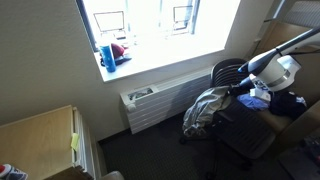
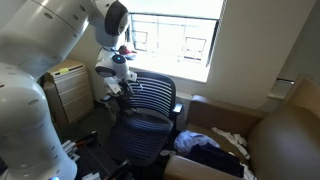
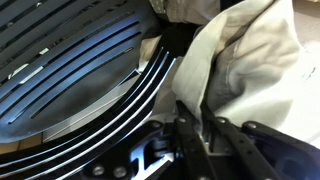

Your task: Pick up the brown clothing from the armrest and put it on the seat of the black chair

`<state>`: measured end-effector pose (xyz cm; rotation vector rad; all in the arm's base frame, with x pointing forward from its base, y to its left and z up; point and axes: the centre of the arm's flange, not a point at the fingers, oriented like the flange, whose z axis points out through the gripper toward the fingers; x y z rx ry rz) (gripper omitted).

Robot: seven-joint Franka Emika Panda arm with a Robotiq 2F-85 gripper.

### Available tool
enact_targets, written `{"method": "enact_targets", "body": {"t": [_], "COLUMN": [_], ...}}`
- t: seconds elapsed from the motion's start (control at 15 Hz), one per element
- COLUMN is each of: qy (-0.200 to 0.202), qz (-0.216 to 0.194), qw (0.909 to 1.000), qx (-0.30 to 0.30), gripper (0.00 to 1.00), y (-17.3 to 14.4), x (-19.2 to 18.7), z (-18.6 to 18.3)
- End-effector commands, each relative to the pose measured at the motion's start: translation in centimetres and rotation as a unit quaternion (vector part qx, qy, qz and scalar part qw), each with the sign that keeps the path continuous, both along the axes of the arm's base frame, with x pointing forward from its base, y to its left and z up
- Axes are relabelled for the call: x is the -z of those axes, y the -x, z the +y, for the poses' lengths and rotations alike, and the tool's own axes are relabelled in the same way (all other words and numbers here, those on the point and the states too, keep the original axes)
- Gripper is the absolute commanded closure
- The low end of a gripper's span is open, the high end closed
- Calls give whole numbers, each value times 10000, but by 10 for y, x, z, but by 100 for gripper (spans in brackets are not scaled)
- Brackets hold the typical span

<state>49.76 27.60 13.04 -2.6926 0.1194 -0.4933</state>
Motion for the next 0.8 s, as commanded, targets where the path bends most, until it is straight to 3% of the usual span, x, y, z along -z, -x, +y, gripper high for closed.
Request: {"method": "enact_targets", "body": {"t": [0.0,0.13,0.2,0.27,0.47,0.73], "qy": [-13,-45,65,234,339,407], "qz": [-73,177,85,-339,-1232,-2273], "qw": [9999,9997,9999,9991,9917,9722], "qx": [82,137,131,93,-136,-377], "gripper": [100,100,99,99,99,99], "y": [7,3,0,-7,-15,-14], "x": [15,3,-11,-56,-115,-222], "z": [-5,-8,-14,-23,-19,-6]}}
